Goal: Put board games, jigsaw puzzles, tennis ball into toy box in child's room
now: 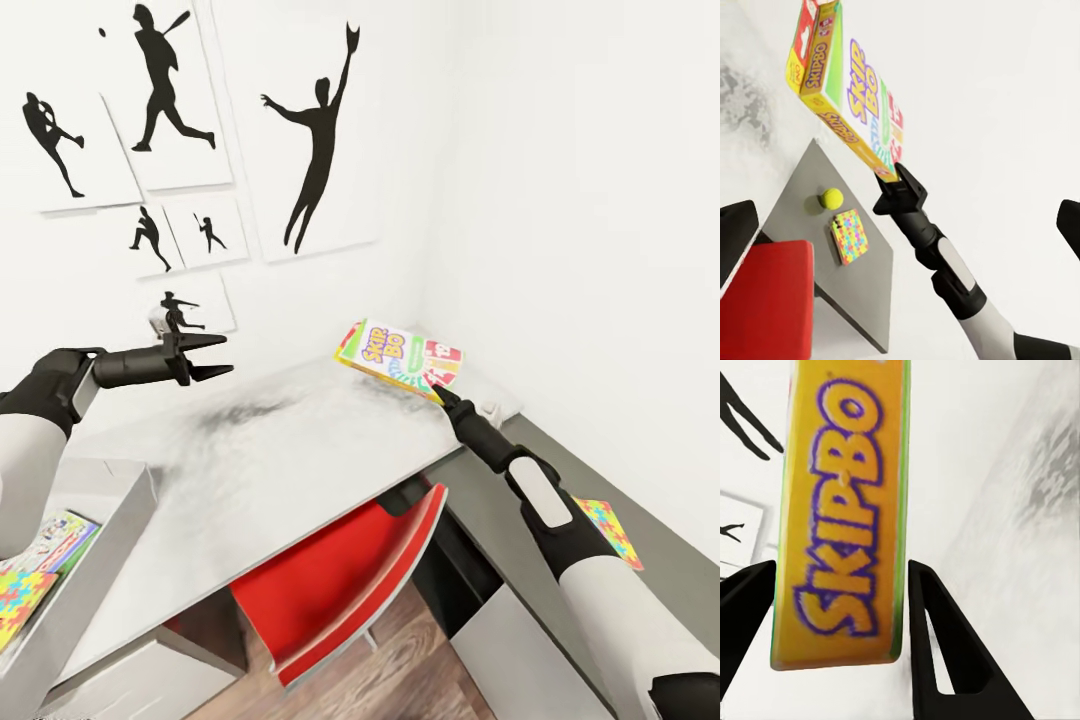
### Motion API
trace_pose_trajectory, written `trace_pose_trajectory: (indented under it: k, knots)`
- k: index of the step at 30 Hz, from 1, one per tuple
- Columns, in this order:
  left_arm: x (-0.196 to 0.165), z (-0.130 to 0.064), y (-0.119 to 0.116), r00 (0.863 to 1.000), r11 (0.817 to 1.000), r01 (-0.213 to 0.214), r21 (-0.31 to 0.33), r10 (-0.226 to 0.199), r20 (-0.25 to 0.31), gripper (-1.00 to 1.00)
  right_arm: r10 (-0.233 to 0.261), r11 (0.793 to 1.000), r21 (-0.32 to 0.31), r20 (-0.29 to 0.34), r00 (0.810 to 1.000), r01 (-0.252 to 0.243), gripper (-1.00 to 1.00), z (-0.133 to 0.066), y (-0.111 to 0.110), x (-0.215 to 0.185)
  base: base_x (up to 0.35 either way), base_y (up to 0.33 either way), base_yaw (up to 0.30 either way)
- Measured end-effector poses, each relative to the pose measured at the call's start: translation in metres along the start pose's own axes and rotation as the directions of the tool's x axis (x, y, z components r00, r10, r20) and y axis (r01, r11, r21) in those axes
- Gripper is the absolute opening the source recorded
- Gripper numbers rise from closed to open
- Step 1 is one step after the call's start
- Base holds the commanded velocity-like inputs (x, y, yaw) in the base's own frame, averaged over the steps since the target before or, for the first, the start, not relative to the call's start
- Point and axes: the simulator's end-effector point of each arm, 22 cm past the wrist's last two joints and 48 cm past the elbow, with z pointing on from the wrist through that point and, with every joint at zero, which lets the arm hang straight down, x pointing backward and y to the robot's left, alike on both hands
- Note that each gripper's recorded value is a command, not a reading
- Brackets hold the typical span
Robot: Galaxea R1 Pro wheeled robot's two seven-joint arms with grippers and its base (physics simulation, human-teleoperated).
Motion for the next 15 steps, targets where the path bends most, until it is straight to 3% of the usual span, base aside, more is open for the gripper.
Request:
trace_pose_trajectory:
  k: [5,15]
  knots:
    - [-0.001,-0.002,-0.005,1.0,1.0,-0.009,0.0,0.009,0.001,1.0,0.002,0.999,0.04,-0.003,1.0,-0.002,-1.0,0.0,-0.004,0.0,0.0,0.0,0.103]
    - [-0.001,0.0,-0.017,1.0,1.0,-0.024,0.007,0.024,-0.002,1.0,-0.001,0.999,0.036,0.009,1.0,0.001,-1.0,-0.003,0.004,-0.009,0.0,0.0,0.04]
